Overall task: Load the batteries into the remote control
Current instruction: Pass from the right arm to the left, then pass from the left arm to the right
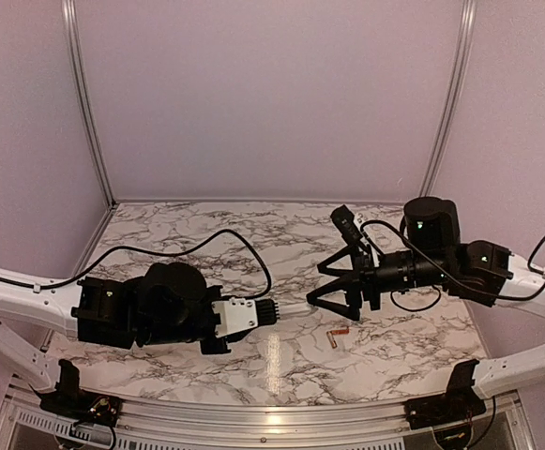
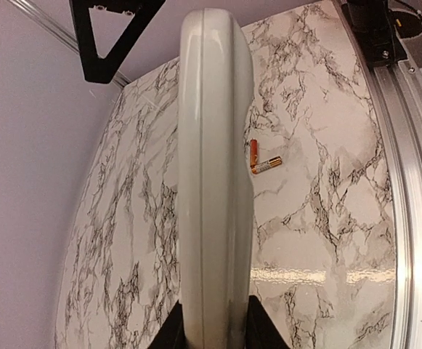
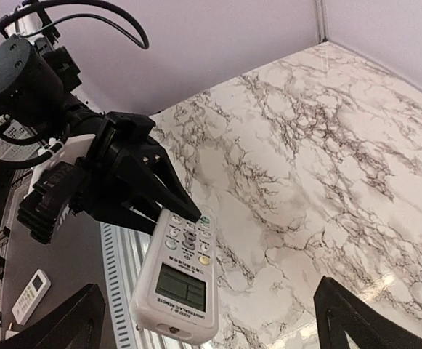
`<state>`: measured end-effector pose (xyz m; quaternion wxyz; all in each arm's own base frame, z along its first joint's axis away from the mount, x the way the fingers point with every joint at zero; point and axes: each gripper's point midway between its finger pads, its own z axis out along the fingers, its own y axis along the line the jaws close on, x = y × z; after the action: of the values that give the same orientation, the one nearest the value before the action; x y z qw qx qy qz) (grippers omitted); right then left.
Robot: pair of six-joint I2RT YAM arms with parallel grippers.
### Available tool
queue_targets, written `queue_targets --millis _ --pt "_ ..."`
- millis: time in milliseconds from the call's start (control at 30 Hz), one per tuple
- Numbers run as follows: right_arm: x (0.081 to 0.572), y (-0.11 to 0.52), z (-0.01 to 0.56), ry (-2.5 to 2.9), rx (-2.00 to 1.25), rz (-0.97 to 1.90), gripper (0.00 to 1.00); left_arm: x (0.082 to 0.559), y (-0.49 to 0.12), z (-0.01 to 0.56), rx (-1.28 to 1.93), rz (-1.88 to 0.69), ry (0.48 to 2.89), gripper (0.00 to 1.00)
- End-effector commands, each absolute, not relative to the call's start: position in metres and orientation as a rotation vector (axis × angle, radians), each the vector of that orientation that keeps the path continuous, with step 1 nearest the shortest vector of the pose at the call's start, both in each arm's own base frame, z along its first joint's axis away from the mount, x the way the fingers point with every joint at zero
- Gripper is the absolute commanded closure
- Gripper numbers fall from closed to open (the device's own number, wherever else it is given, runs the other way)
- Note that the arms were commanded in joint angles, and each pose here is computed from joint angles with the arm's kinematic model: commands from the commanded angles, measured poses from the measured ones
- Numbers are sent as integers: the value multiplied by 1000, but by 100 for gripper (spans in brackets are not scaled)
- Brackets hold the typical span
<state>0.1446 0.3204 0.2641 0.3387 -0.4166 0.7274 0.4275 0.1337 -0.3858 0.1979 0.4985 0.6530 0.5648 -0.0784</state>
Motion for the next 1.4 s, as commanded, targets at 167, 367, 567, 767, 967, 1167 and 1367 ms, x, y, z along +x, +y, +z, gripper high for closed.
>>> queue_targets --millis 167,367,567,767,967,1167,1367 --pt "148 315 327 1646 -1046 1102 1 133 -382 270 1252 -818 1447 93" --pt "142 326 338 1549 -1072 1179 1 120 -373 311 1099 -1101 1347 91" --pt "130 347 356 1433 -1136 1342 7 110 -380 321 1070 -1249 1332 90" --pt "120 357 372 1347 -1160 1473 14 108 -382 318 1033 -1317 1338 90" --pt "123 364 376 1339 -1138 1517 20 109 -385 312 1007 -1353 1357 90" --pt "128 373 375 1351 -1133 1544 35 109 -390 306 995 -1391 1370 90" --pt "133 376 376 1361 -1107 1542 47 112 -393 298 991 -1391 1389 90"
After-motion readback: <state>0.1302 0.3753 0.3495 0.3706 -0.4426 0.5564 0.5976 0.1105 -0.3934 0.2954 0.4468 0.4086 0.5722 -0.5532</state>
